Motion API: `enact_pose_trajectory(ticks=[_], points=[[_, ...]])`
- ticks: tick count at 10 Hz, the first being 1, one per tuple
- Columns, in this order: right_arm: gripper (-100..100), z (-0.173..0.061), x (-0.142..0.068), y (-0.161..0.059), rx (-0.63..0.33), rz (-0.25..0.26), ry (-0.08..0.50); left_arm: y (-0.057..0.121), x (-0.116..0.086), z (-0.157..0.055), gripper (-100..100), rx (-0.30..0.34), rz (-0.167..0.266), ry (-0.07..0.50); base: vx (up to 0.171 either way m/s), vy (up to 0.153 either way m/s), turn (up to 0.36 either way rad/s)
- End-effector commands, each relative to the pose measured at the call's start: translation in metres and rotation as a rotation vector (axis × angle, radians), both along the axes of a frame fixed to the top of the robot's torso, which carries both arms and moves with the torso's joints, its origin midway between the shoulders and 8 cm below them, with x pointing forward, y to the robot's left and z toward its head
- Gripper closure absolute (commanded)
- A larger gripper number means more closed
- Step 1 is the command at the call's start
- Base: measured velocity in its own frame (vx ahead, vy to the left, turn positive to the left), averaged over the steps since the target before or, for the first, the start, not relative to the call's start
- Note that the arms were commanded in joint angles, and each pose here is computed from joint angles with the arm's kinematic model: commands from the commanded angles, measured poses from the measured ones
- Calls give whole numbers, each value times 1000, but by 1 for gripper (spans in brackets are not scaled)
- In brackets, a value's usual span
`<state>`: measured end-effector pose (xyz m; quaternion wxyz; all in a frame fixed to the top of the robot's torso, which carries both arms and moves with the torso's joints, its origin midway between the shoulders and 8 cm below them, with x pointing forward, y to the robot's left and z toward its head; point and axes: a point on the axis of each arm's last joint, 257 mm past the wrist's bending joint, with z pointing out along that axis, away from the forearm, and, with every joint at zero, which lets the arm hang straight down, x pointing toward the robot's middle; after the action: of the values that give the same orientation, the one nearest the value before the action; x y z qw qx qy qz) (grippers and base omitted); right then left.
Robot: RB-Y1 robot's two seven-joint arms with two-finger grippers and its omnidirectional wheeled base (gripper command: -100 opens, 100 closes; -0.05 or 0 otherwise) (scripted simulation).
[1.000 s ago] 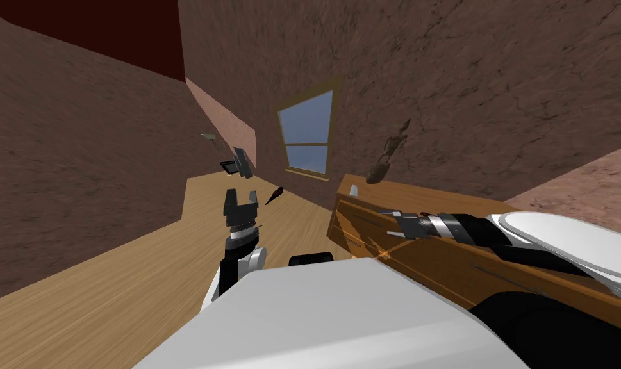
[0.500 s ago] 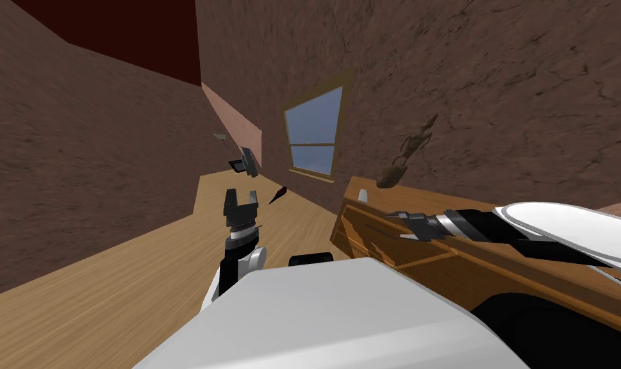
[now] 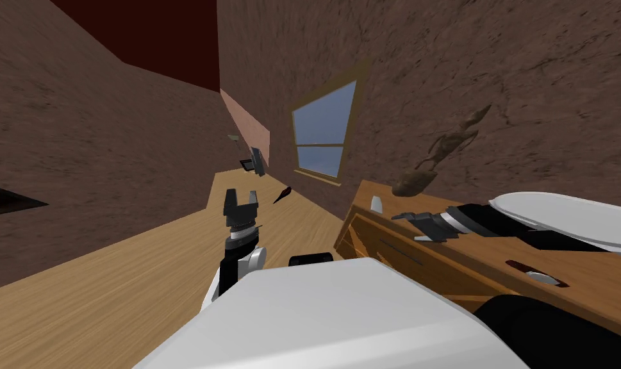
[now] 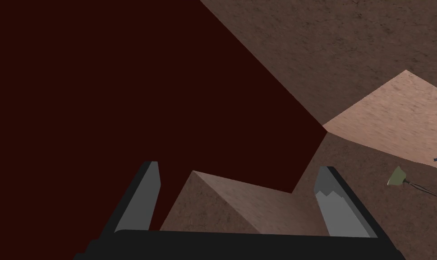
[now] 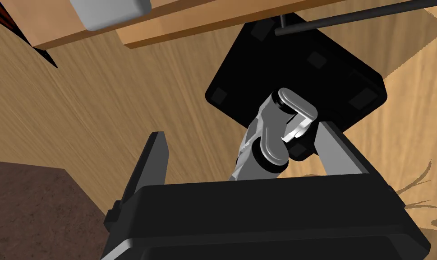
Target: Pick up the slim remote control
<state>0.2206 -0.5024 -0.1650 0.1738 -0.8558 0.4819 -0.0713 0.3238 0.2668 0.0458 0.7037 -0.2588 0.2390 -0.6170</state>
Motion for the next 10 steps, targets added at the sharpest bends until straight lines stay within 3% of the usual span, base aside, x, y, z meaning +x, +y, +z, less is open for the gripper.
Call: enact_pose_trajectory(ticks=[1, 4, 8, 9, 10], points=[[-100, 0, -7, -16, -60, 20, 48, 0, 0, 0, 0, 0, 0, 0, 127, -22, 187], [-100, -3, -21, -45, -169, 48, 155, 0, 0, 0, 0, 0, 0, 0, 188, -57, 260], [-100, -14, -46, -68, -241, 62, 286, 0, 0, 0, 0, 0, 0, 0, 151, -66, 190], [-100, -10, -38, -63, -233, 61, 260, 0, 0, 0, 0, 0, 0, 0, 51, -40, 54], [0, -10, -39, -64, -234, 61, 265, 0, 0, 0, 0, 0, 0, 0, 11, -7, -5]])
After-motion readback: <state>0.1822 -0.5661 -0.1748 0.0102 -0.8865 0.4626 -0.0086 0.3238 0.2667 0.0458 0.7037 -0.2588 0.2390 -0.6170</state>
